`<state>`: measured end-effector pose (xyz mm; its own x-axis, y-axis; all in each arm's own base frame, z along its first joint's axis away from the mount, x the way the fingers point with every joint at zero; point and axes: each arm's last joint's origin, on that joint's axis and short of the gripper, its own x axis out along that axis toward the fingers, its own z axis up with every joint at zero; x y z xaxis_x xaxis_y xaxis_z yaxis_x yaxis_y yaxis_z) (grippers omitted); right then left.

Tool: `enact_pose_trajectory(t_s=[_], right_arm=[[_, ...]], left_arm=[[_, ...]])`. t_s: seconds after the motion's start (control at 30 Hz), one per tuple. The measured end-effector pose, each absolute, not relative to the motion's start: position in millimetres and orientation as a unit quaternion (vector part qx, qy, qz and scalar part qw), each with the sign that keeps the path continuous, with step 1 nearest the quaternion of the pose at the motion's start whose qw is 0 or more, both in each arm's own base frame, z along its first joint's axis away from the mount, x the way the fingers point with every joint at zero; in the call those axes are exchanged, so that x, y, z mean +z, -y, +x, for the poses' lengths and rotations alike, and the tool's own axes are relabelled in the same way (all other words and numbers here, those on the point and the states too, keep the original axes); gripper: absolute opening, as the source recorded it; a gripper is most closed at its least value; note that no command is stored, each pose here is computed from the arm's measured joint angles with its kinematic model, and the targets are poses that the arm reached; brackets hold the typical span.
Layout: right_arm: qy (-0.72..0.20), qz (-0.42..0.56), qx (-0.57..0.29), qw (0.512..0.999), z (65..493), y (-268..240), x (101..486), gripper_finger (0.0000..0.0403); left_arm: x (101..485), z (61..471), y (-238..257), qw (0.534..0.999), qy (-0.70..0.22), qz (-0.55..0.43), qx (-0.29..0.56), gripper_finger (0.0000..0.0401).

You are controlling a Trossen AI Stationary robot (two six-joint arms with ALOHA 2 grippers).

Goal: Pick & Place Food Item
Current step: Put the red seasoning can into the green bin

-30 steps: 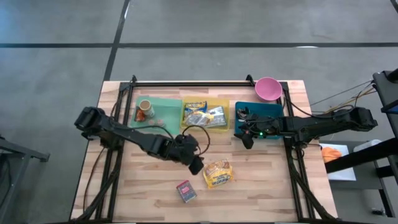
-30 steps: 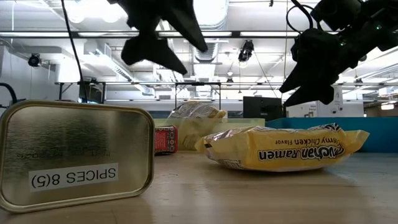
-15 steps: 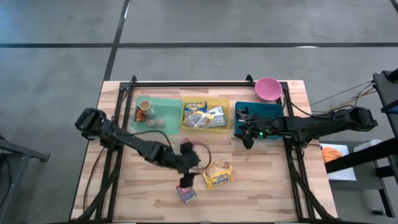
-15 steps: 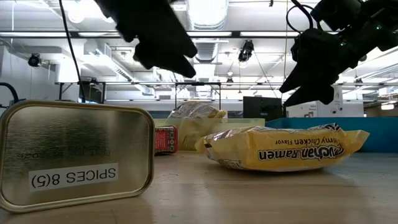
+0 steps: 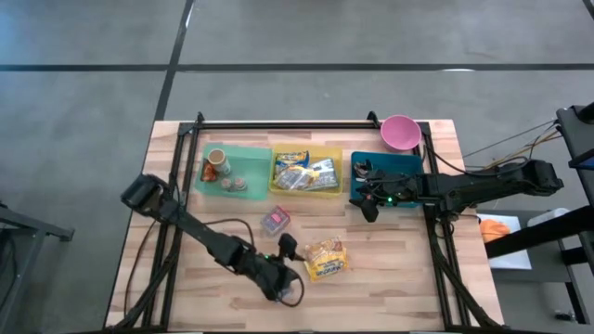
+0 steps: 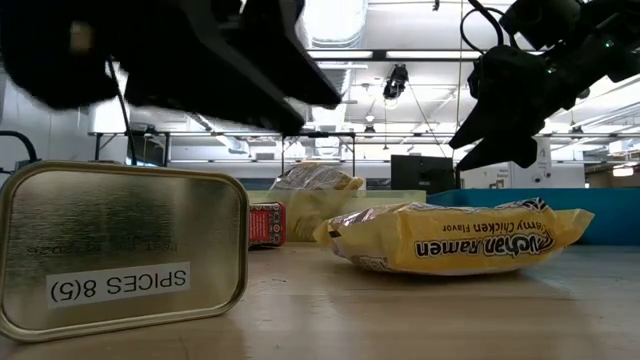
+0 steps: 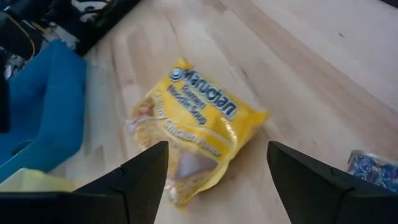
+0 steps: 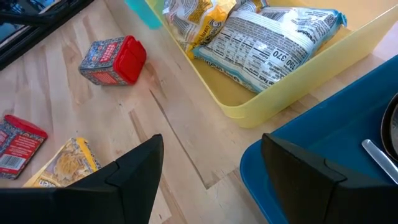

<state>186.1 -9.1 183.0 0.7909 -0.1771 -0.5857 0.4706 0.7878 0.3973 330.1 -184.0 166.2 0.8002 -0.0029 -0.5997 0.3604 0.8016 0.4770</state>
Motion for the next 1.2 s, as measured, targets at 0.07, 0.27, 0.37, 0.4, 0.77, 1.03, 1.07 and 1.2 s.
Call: enact_pose_trajectory(t_s=[0.07, 0.27, 0.37, 0.4, 0.77, 1.03, 1.07, 1.2], right_arm=[[-0.270, 0.272, -0.178, 0.906, 186.1, 9.0, 183.0, 0.0265], [-0.270, 0.272, -0.178, 0.906, 186.1, 9.0, 183.0, 0.0265], [-0.270, 0.272, -0.178, 0.906, 186.1, 9.0, 183.0, 0.0265], [-0.270, 0.272, -0.178, 0.906, 186.1, 9.0, 182.9, 0.0265], [-0.270, 0.272, -0.178, 0.906, 186.0, 9.0, 182.9, 0.0265], [-0.269, 0.272, -0.179, 0.906, 186.1, 9.1, 183.0, 0.0265], [-0.270, 0.272, -0.178, 0.906, 186.1, 9.0, 183.0, 0.0265], [-0.270, 0.272, -0.178, 0.906, 186.1, 9.0, 183.0, 0.0265]], left_arm=[[160.6, 334.7, 187.6, 0.897, -0.302, 0.305, -0.103, 0.0279], [148.4, 348.4, 195.7, 0.889, -0.313, 0.316, -0.106, 0.0279], [140.4, 353.9, 199.7, 0.876, -0.323, 0.338, -0.118, 0.0279], [139.0, 355.6, 201.8, 0.875, -0.324, 0.338, -0.124, 0.0279], [132.7, 366.1, 210.2, 0.851, -0.364, 0.356, -0.130, 0.0279], [148.9, 364.9, 207.5, 0.831, -0.402, 0.373, -0.094, 0.0279], [153.5, 365.7, 207.8, 0.841, -0.399, 0.354, -0.086, 0.0279], [187.6, 368.5, 207.5, 0.878, -0.377, 0.287, -0.063, 0.0279]])
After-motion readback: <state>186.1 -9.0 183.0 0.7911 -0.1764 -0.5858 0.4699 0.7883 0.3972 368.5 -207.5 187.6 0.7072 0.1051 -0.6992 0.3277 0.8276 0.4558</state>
